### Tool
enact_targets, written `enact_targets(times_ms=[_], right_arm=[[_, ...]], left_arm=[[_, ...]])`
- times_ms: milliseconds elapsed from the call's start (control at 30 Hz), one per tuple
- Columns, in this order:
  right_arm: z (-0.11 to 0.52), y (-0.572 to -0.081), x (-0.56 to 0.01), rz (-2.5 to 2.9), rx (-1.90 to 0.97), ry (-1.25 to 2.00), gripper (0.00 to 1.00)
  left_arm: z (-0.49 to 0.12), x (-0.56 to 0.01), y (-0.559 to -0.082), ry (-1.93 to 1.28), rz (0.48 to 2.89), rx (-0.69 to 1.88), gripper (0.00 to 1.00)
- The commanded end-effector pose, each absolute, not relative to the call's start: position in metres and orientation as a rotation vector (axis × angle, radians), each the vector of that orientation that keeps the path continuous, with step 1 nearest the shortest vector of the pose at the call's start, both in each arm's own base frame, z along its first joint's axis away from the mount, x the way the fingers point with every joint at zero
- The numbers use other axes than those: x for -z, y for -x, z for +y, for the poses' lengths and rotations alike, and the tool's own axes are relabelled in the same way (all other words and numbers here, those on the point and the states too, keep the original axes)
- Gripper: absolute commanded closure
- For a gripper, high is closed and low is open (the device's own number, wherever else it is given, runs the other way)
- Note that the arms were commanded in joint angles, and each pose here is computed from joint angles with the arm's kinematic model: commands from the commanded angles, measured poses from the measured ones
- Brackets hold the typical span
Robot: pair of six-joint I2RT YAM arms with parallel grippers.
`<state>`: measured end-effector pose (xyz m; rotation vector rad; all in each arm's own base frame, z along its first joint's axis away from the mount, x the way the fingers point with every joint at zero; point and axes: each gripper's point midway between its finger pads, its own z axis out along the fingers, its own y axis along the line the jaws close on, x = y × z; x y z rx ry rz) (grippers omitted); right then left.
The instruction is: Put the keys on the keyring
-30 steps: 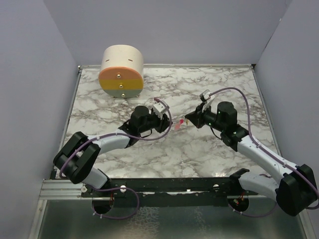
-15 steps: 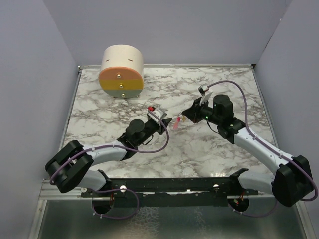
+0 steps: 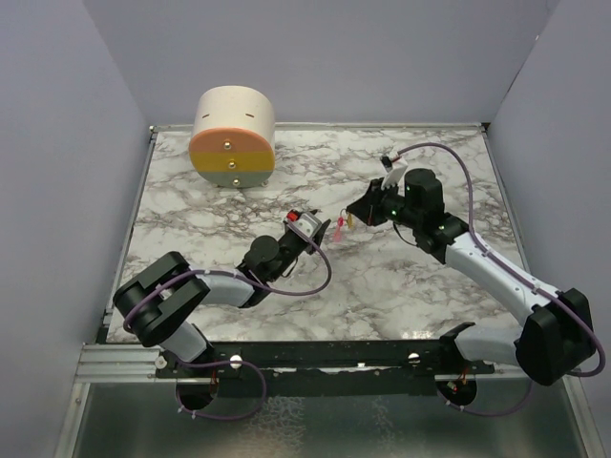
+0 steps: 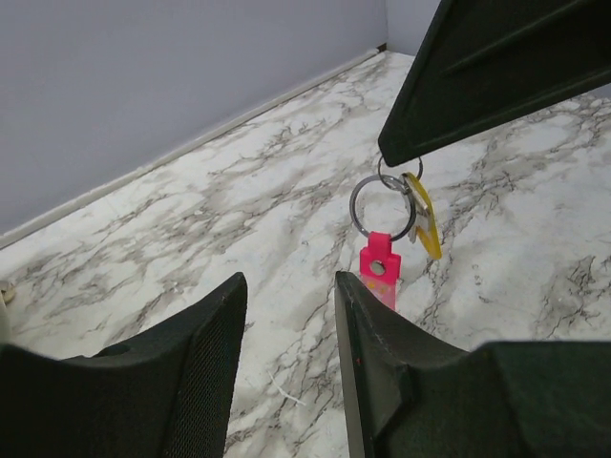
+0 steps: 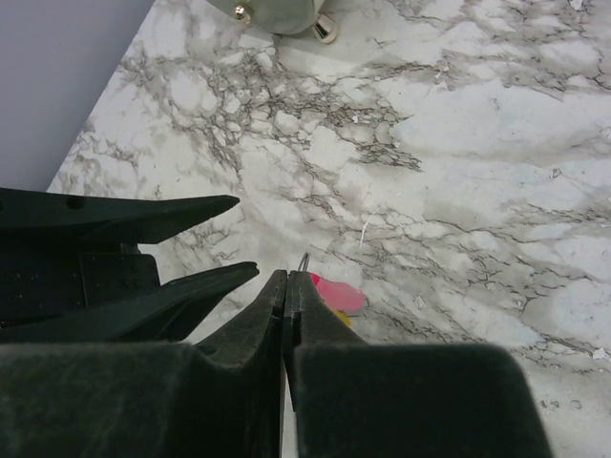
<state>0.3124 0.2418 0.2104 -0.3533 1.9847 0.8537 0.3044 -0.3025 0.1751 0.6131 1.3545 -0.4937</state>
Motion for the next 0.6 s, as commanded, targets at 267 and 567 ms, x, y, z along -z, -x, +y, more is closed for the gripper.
enact_targets(times_ms=[267, 567], right_arm=[[0.246, -0.321, -0.215, 2.032, -0.871, 0.279, 0.99], [0.247, -0.321, -0.218, 2.041, -0.882, 0.276, 0.99]], left_arm=[[-0.333, -0.197, -0.289, -0.725, 1.175, 0.566, 0.54], [-0.345, -0.188, -0.278, -0.797, 1.147, 0.581, 0.53]])
